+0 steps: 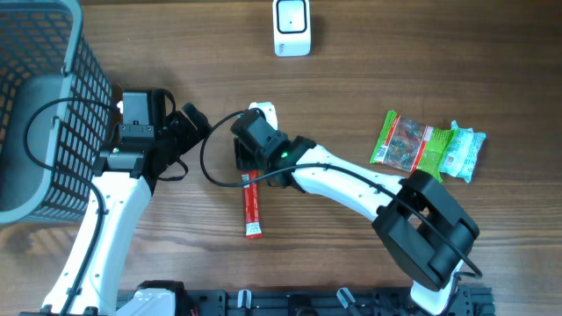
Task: Scan the item barcode
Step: 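Move the right gripper to the red Kleenex pack and grasp it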
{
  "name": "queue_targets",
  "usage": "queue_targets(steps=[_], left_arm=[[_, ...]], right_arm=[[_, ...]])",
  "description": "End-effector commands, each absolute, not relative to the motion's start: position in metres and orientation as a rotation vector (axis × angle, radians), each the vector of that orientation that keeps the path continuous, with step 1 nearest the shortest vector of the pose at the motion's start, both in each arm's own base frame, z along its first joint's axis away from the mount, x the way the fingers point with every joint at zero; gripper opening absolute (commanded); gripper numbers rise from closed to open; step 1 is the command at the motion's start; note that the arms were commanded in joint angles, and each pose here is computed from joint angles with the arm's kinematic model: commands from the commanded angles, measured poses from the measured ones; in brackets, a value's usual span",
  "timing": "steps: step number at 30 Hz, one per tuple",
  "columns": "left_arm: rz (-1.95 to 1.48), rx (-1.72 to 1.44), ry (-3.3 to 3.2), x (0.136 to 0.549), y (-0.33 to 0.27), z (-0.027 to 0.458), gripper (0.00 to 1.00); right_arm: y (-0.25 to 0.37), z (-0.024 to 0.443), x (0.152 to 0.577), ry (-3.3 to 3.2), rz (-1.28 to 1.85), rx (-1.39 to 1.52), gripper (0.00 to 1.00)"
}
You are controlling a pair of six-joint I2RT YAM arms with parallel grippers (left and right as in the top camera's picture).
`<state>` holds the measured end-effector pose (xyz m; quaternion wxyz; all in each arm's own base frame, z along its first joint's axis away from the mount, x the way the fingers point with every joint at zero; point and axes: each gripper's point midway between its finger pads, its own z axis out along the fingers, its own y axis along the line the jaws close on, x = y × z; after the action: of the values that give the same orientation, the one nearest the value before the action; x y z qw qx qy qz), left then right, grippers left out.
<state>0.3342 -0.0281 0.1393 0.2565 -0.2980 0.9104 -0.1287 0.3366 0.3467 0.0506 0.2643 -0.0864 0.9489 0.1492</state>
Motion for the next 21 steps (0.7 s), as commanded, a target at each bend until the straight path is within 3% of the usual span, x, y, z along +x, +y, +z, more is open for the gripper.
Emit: queue_targets(steps=[1, 6, 14, 21], left_arm=[[-0.333, -0.812, 2.468, 0.335, -0.025, 0.138, 1.0], [-0.333, -0.812, 2.468, 0.335, -0.025, 0.138, 1.0], [-0.333, -0.812, 2.468, 0.335, -0.025, 0.138, 1.0], [-0.333, -0.812, 2.468, 0.335, -0.025, 0.138, 1.0]], right_arm=[[0.333, 0.046, 0.35, 2.524, 0.305, -0.176, 0.62], [0.339, 0.051, 0.359, 2.478, 0.333, -0.158, 0.56], [0.335, 0.03, 0.363, 2.503, 0.308, -0.14, 0.54], [0.331, 0.028, 0.367, 2.535, 0.356, -0.128, 0.35]])
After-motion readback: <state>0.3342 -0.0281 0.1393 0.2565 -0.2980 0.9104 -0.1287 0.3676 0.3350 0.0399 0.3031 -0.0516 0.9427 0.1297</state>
